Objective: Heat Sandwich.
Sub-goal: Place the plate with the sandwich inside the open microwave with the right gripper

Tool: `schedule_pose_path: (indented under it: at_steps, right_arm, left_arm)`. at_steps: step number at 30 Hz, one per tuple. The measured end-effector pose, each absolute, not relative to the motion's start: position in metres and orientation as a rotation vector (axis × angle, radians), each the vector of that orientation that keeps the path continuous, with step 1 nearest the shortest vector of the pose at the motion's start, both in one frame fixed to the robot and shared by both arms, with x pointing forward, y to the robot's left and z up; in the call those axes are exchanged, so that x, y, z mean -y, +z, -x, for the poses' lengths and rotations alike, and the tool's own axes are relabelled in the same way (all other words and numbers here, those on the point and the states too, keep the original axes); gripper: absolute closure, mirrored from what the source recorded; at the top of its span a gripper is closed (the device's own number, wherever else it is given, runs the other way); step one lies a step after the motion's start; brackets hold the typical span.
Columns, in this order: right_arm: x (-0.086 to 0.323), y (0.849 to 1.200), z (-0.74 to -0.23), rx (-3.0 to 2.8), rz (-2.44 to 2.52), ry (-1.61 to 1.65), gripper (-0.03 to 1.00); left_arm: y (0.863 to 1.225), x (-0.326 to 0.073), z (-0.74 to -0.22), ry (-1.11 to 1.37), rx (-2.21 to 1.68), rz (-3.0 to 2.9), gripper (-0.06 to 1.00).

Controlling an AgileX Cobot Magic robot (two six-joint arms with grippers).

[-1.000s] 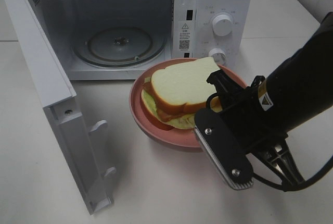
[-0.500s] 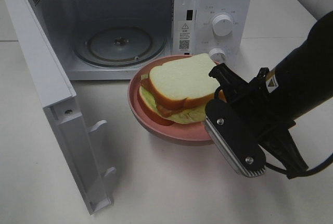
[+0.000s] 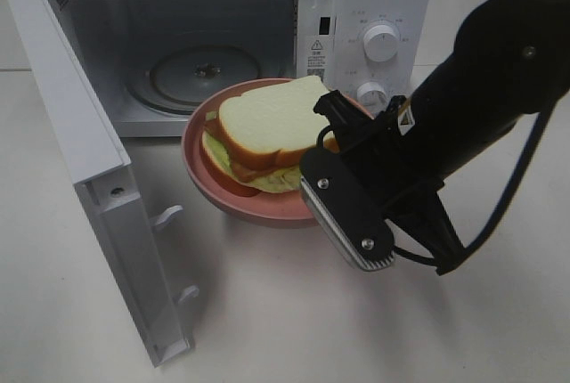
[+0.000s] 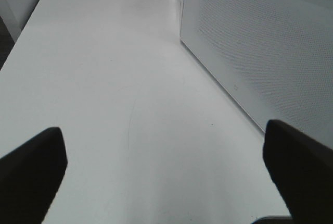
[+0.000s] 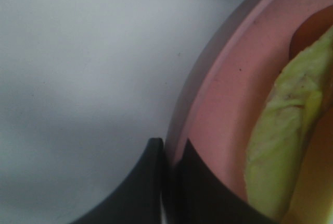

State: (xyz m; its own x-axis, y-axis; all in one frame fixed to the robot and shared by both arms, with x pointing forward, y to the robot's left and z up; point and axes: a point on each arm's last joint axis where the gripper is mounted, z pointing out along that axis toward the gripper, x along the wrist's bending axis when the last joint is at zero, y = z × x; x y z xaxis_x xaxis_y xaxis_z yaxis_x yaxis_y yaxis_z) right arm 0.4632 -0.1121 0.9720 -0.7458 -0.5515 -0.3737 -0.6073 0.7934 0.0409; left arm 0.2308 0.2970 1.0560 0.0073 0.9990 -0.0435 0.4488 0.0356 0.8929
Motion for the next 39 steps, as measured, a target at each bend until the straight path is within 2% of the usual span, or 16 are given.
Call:
schedule_pose_path:
  at_steps: [5, 39]
  right_arm:
    - [0.092, 0.971, -0.471, -2.615, 0.927, 0.240, 0.93]
    - [0.028, 0.964, -0.542, -2.673, 0.892, 0.220, 0.93]
  left_arm:
    - [1.056, -0.297, -0.231, 0.909, -1.547, -1.517, -0.02]
    - [1.056, -0.297, -0.231, 0.909, -1.547, -1.517, -0.02]
